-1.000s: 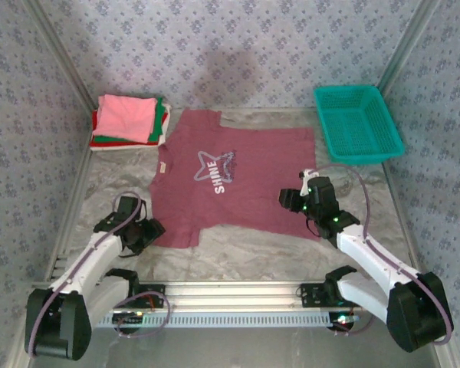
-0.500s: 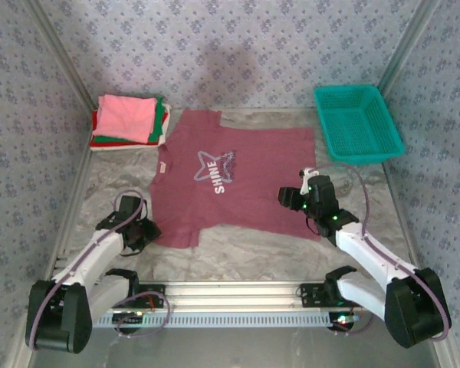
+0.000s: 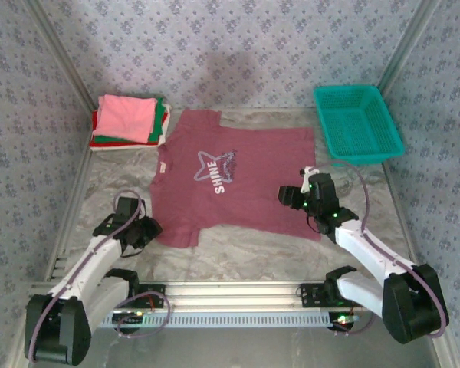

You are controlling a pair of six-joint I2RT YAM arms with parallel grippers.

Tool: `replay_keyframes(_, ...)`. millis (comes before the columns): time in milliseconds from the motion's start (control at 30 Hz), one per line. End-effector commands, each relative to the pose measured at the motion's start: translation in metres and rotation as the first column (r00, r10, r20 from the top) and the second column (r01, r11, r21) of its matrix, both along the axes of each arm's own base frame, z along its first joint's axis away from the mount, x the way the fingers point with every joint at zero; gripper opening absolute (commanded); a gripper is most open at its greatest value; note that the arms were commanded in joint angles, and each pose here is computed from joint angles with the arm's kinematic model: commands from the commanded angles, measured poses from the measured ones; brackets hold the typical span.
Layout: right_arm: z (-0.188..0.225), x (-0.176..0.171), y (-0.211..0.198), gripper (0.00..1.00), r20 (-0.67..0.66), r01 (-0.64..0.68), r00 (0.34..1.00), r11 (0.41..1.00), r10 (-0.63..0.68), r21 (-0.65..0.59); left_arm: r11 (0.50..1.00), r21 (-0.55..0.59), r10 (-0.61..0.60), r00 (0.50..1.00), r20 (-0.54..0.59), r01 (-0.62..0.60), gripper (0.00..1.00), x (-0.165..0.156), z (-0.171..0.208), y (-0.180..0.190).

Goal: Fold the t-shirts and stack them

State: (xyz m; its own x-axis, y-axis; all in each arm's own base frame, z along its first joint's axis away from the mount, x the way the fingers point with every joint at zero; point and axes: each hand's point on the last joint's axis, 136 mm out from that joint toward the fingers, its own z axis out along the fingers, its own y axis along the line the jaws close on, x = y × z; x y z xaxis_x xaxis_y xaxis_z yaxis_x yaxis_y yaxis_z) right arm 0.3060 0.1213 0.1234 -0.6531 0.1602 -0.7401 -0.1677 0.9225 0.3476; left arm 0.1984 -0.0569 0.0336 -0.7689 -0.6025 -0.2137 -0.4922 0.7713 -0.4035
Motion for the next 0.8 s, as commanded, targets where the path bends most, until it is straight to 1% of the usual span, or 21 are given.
replay_keyframes(0,0.014,0.007,0.002,0.63,0.036,-0.017,0.999,1.0,0.017,0.004,1.0,-0.007,-0.014,1.0,-0.026,0.014,0.19,-0.007,-0.006,-0.002)
replay_keyframes(33,0.013,0.007,0.002,0.63,0.034,-0.016,0.999,1.0,0.016,0.003,1.0,-0.005,-0.017,0.999,-0.027,0.017,0.16,-0.007,-0.007,-0.002)
replay_keyframes(100,0.013,0.007,0.001,0.64,0.032,-0.014,0.999,1.0,0.014,0.003,1.0,-0.004,-0.026,0.999,-0.027,0.026,0.15,-0.006,-0.007,-0.003)
replay_keyframes(133,0.012,0.007,0.0,0.64,0.032,-0.012,0.999,1.0,0.011,0.004,1.0,-0.004,-0.029,0.999,-0.032,0.029,0.1,-0.006,-0.007,-0.003)
replay_keyframes(167,0.011,0.007,-0.001,0.64,0.027,-0.008,1.0,1.0,0.008,0.007,1.0,-0.004,-0.028,0.999,-0.034,0.028,0.03,-0.006,-0.006,-0.003)
replay_keyframes(200,0.011,0.007,-0.001,0.64,0.022,-0.005,1.0,1.0,0.005,0.01,1.0,-0.005,-0.027,0.999,-0.037,0.027,0.0,-0.006,-0.006,-0.003)
replay_keyframes(267,0.01,0.005,-0.004,0.65,0.007,0.007,1.0,1.0,-0.007,0.015,1.0,-0.004,-0.029,0.999,-0.037,0.029,0.0,-0.006,-0.003,-0.003)
replay_keyframes(333,0.007,0.001,-0.011,0.65,-0.042,0.048,0.998,0.999,-0.048,0.007,1.0,-0.004,-0.029,0.999,-0.034,0.029,0.0,-0.006,0.002,-0.003)
replay_keyframes(400,0.004,-0.008,-0.016,0.65,-0.1,0.072,0.992,0.997,-0.074,-0.023,1.0,-0.006,-0.025,0.999,-0.025,0.025,0.0,-0.007,0.01,-0.003)
replay_keyframes(467,0.001,-0.022,-0.028,0.65,-0.171,0.133,0.975,0.988,-0.146,-0.084,1.0,-0.011,-0.017,1.0,-0.004,0.017,0.0,-0.008,0.019,-0.002)
replay_keyframes(500,-0.001,-0.03,-0.035,0.66,-0.208,0.166,0.961,0.981,-0.185,-0.104,1.0,-0.013,-0.009,1.0,0.002,0.009,0.0,-0.01,0.022,-0.002)
replay_keyframes(600,-0.02,-0.068,-0.053,0.66,-0.394,0.259,0.874,0.959,-0.284,-0.116,0.999,-0.033,0.02,1.0,0.021,-0.019,0.0,-0.015,0.033,-0.001)
replay_keyframes(667,-0.03,-0.09,-0.063,0.66,-0.492,0.337,0.804,0.938,-0.334,-0.085,0.998,-0.049,0.038,0.999,0.039,-0.036,0.0,-0.015,0.041,-0.001)
replay_keyframes(767,-0.044,-0.112,-0.075,0.66,-0.588,0.424,0.717,0.904,-0.374,-0.058,0.997,-0.062,0.039,0.998,0.041,-0.037,0.0,-0.017,0.047,-0.003)
